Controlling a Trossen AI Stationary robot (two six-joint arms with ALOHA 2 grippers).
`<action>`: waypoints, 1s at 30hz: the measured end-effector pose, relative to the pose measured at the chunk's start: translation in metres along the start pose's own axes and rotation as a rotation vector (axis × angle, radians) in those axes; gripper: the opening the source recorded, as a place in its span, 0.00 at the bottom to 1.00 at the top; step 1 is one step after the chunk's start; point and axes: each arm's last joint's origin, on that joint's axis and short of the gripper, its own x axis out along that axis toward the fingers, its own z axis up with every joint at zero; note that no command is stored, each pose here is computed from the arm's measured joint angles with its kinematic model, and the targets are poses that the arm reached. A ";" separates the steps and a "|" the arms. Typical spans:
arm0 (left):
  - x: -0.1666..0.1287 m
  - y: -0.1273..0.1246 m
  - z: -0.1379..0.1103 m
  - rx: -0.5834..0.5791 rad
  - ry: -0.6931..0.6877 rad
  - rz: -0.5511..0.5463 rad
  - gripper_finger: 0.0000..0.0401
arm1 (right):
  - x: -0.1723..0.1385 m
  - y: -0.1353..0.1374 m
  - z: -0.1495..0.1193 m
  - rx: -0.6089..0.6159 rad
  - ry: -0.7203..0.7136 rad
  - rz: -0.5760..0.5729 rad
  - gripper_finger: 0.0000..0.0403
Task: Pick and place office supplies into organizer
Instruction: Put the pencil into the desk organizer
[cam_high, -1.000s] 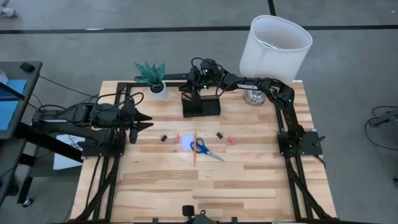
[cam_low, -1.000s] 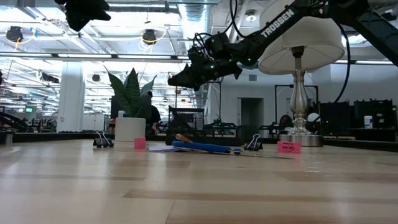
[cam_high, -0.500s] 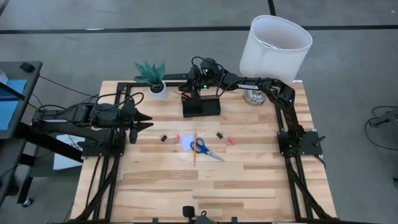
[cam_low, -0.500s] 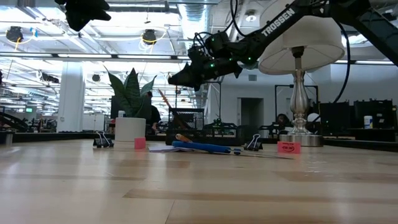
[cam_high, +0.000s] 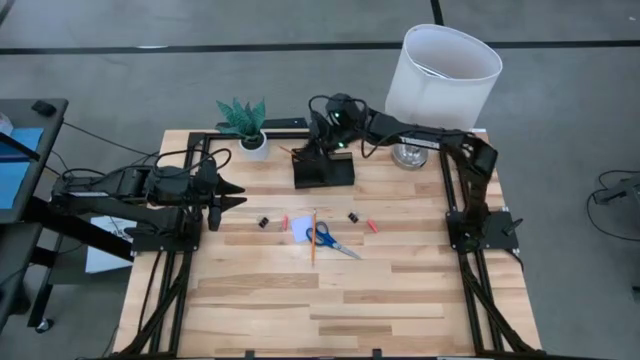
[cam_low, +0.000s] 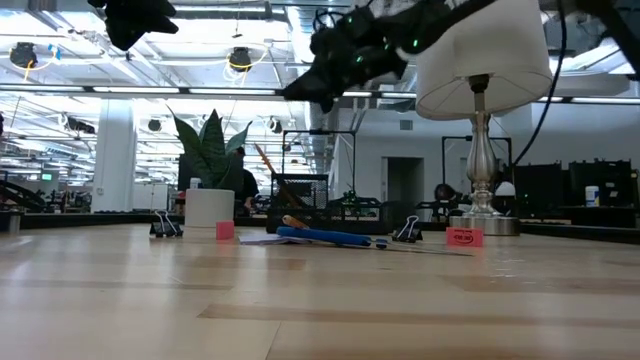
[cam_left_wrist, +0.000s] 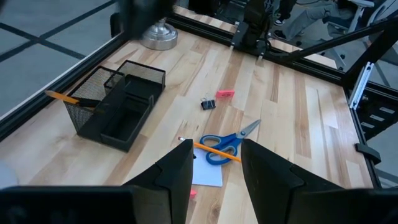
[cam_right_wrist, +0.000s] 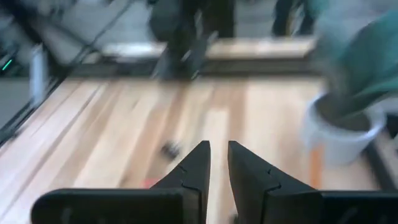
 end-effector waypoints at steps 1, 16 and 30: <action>0.000 0.000 0.000 0.000 0.000 0.000 0.31 | -0.004 0.008 0.001 0.000 0.038 0.019 0.13; 0.000 0.000 0.000 -0.001 0.000 0.000 0.31 | -0.036 0.120 -0.011 0.017 0.563 0.322 0.13; 0.000 0.000 0.000 -0.001 0.000 0.000 0.31 | -0.036 0.125 -0.013 -0.183 0.603 0.330 0.13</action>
